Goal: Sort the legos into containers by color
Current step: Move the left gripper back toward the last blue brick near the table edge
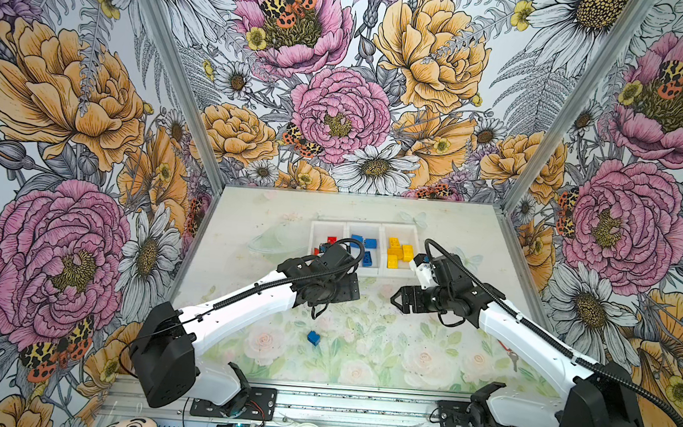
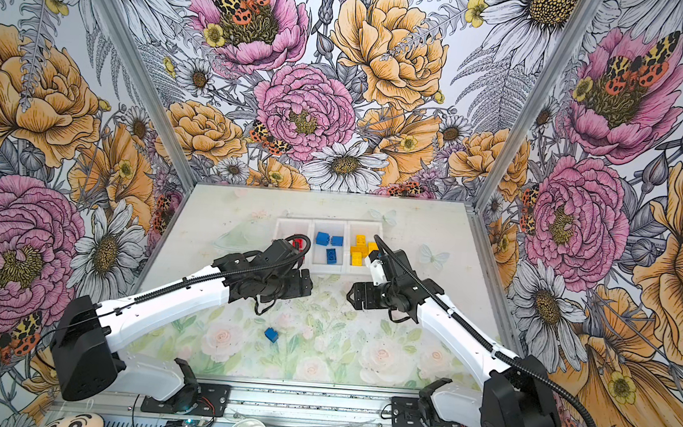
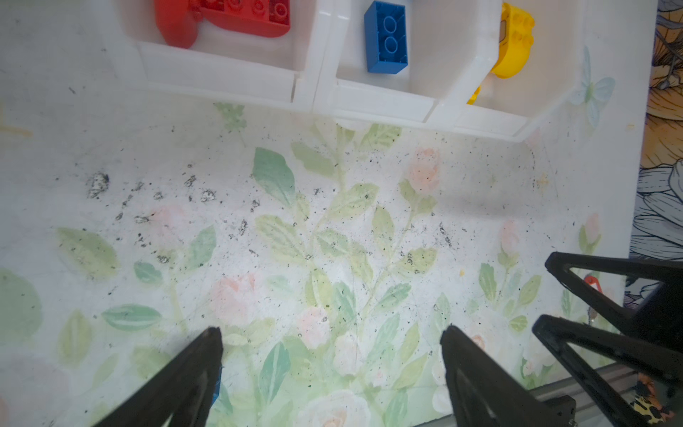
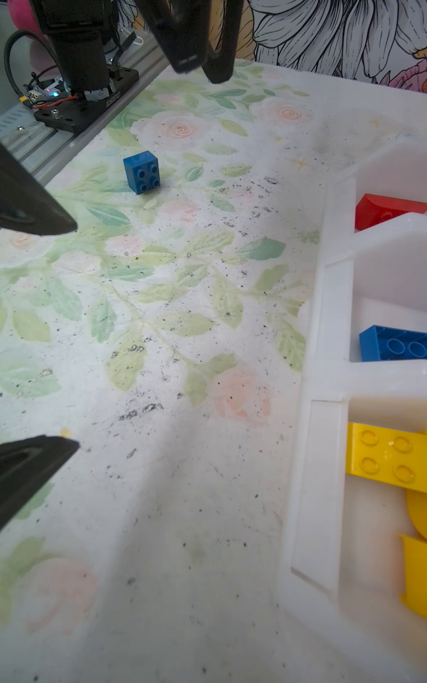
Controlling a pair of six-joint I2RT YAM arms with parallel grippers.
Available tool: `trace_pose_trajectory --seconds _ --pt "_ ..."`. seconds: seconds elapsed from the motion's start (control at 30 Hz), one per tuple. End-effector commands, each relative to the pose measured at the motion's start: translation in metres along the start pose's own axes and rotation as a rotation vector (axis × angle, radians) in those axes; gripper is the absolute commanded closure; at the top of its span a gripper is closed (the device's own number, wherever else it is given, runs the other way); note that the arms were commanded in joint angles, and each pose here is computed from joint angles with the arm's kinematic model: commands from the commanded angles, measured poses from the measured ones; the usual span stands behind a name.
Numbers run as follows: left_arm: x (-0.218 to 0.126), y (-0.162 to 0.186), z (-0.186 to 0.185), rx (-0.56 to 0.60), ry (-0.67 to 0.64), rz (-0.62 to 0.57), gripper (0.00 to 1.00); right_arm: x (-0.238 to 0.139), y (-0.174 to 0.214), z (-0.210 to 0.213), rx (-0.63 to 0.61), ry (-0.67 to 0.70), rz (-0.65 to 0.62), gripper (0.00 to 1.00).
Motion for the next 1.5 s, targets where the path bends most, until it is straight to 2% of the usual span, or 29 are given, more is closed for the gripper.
trace_pose_trajectory --seconds 0.0,0.33,0.7,0.83,1.3,1.47 --pt "-0.011 0.008 0.02 -0.069 -0.06 -0.006 0.06 -0.003 -0.005 0.004 -0.018 -0.013 -0.023 0.14" --pt "-0.007 0.053 0.043 -0.218 -0.091 0.11 0.07 -0.005 -0.003 0.006 -0.021 -0.021 -0.026 0.14" --pt "0.004 0.085 0.08 -0.373 -0.16 0.169 0.14 -0.004 0.008 0.004 -0.017 -0.021 -0.015 0.14" --pt "0.014 0.09 0.082 -0.423 -0.138 0.208 0.16 -0.004 0.009 0.005 -0.019 -0.019 -0.014 0.14" --pt "0.048 0.099 0.082 -0.463 -0.164 0.3 0.22 -0.003 0.012 0.003 -0.019 -0.008 -0.014 0.14" --pt "0.052 0.103 0.087 -0.487 -0.172 0.319 0.28 -0.002 0.012 0.002 -0.018 -0.008 -0.014 0.14"
Point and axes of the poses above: each gripper's point midway between its finger pads, its own x axis out along the fingers, its own z axis along the line the jaws close on, y = z × x, the point moved 2 cm from there along -x, back along the fingers
